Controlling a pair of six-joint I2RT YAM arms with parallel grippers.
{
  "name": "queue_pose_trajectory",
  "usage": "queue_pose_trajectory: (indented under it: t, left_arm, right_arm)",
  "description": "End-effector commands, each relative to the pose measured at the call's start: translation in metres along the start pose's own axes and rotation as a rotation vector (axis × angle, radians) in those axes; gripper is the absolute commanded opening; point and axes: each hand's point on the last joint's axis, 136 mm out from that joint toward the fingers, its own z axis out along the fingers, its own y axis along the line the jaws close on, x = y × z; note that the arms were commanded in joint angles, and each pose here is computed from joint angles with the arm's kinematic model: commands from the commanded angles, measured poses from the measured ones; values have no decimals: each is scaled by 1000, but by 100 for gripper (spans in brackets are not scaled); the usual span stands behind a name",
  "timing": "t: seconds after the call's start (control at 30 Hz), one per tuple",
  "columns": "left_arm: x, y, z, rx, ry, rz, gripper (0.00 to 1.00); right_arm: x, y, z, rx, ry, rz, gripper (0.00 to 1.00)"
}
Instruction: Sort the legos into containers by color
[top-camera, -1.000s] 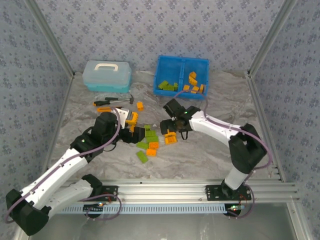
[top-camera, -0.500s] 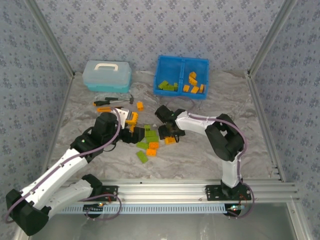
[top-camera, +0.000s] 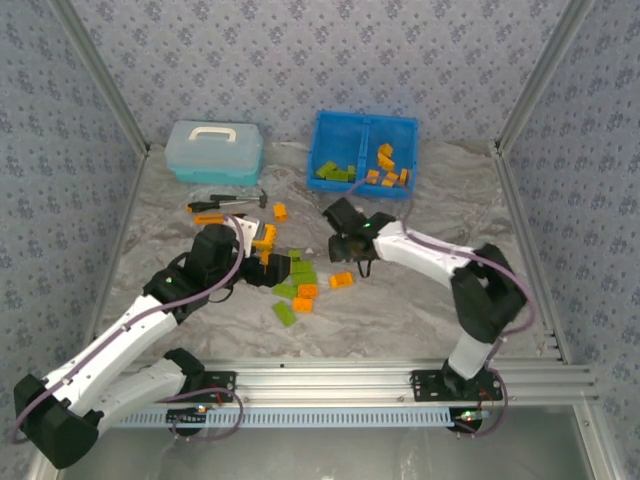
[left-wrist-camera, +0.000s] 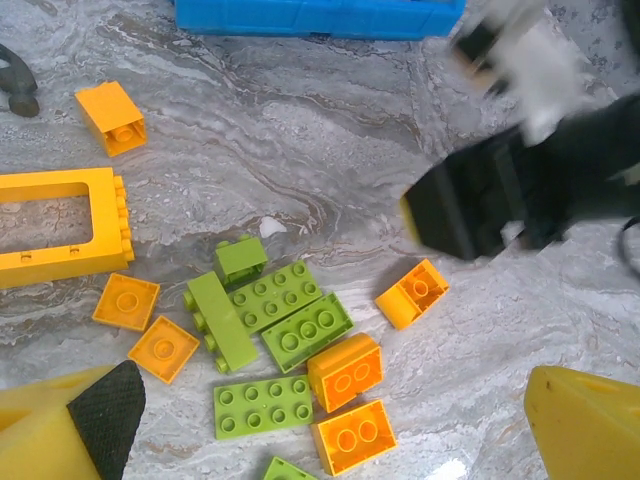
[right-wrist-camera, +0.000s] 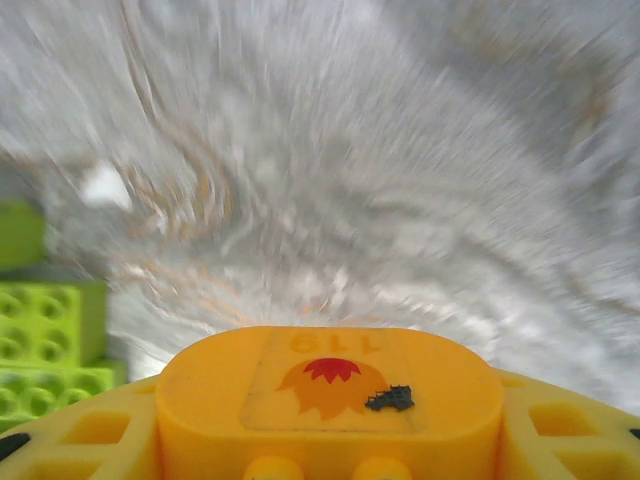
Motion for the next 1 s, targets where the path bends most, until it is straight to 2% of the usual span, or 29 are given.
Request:
queue_pose_trajectory:
  t: [0.0,0.17,0.3,0.47,0.63,0.7,0.77,0.83,0.97]
  left_arm:
    - [-9,-5,-1,15,-31,-4,99]
    - [-8,-7,-4,21,-24,-20,99]
    - [-6,-8,-9,27,-23,-31,99]
    - [-5,-12,-16,45,-20,-42,99]
    - [-6,-11,-24,39,-36,-63,99]
    - [-4,-10,-26,37,-33,-64,99]
    - [-1,-10,-27,38,-20,-61,99]
    - [3,-13,-26,54,-4,-50,99]
    - [9,-20,-19,100,20,-16,99]
  right_arm:
    - [-56,-45,-31,65,-164,120,53]
    - [-137,-101,-38,114,-294,250,53]
    - [-195,-134,-11,147,-319,320,52]
    - [-245,-141,40,182,-276,291,53]
    - [-270,-140,77,164,-253,304,57]
    - [-274,-140,82,143,-253,315,63]
    - [-277,-137,79,137,-265,304,76]
    - [-281,-133,69,130,-279,284,84]
    - [-284,-128,40,125,-300,259,88]
